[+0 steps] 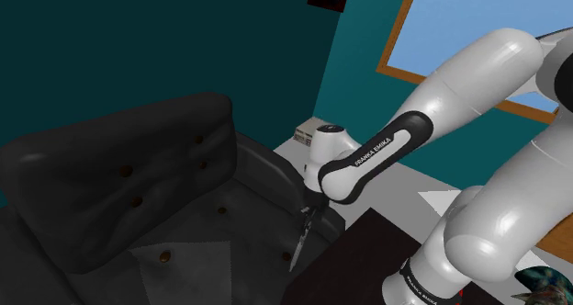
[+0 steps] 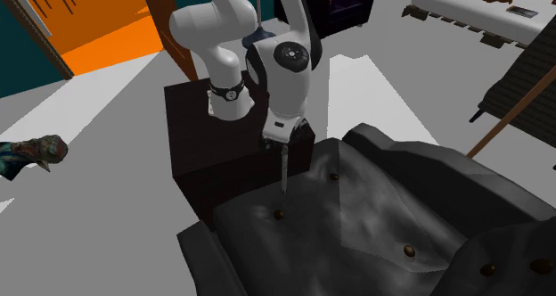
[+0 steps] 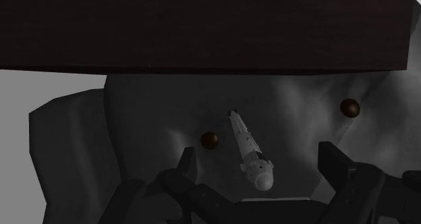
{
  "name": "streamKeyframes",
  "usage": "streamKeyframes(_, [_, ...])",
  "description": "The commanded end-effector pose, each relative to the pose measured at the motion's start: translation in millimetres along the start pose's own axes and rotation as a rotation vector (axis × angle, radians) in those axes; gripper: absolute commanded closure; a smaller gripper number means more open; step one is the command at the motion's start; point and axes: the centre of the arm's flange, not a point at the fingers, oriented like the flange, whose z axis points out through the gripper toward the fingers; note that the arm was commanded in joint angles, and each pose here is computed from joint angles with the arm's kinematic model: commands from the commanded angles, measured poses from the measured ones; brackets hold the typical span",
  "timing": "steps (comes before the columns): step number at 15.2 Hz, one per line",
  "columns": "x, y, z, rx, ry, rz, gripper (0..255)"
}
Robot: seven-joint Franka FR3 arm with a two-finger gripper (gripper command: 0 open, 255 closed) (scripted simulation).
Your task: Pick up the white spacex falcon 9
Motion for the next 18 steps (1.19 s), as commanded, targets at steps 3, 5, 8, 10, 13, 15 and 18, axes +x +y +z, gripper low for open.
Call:
streamKeyframes(3, [0,-1,4,0.000,0.001,0.000,255])
streamKeyframes(5, [1,-1,4,0.000,0.001,0.000,255])
streamKeyframes(8, [1,-1,4,0.000,0.001,0.000,255])
streamKeyframes(10, [1,-1,4,0.000,0.001,0.000,255])
streamKeyframes(13, [0,-1,-7,0.000,0.001,0.000,255])
streamKeyframes(15, [-2,-1,-17,0.000,0.001,0.000,255])
streamKeyframes(18, [-4,-2,-33,0.000,0.001,0.000,255])
